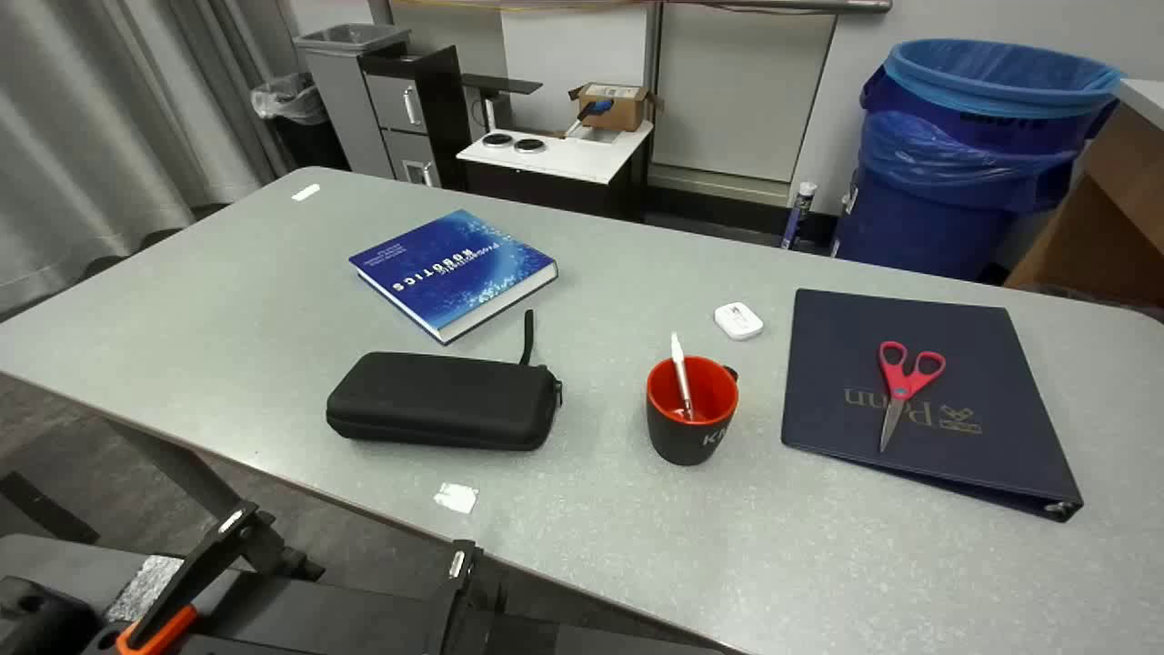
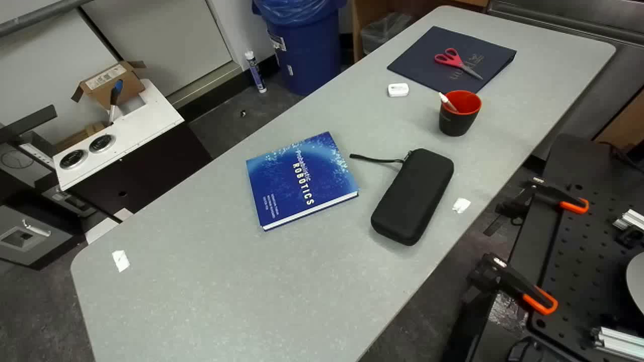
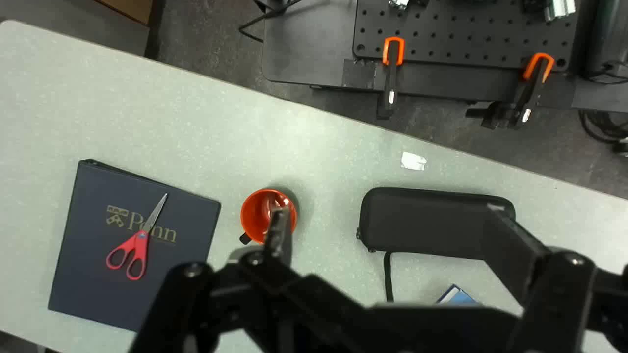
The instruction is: Take the marker from the black cup and put it on the table
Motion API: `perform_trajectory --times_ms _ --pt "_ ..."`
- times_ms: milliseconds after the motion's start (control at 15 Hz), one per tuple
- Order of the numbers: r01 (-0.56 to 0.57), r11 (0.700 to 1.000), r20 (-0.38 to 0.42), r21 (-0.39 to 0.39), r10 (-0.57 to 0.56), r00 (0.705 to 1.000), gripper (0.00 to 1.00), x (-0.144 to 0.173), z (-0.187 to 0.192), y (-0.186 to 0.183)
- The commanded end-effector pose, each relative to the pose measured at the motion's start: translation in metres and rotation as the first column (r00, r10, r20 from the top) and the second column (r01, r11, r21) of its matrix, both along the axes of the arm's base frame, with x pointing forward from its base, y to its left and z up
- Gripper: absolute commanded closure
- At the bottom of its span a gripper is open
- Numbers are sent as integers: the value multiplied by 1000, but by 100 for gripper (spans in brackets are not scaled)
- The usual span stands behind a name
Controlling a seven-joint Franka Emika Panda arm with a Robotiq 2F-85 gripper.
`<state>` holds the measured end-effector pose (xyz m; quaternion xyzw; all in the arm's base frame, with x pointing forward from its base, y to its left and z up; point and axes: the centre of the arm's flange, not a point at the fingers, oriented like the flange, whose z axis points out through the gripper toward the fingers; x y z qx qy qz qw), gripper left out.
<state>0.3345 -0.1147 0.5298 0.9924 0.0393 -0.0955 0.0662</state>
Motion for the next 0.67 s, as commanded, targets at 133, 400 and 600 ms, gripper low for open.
perform_trajectory --times_ms 133,400,600 --pt "0 1000 -1 0 0 1000 0 0 0 0" --pt "0 1000 -1 0 0 1000 0 0 0 0" --pt "11 1000 22 -4 -11 1000 0 4 0 0"
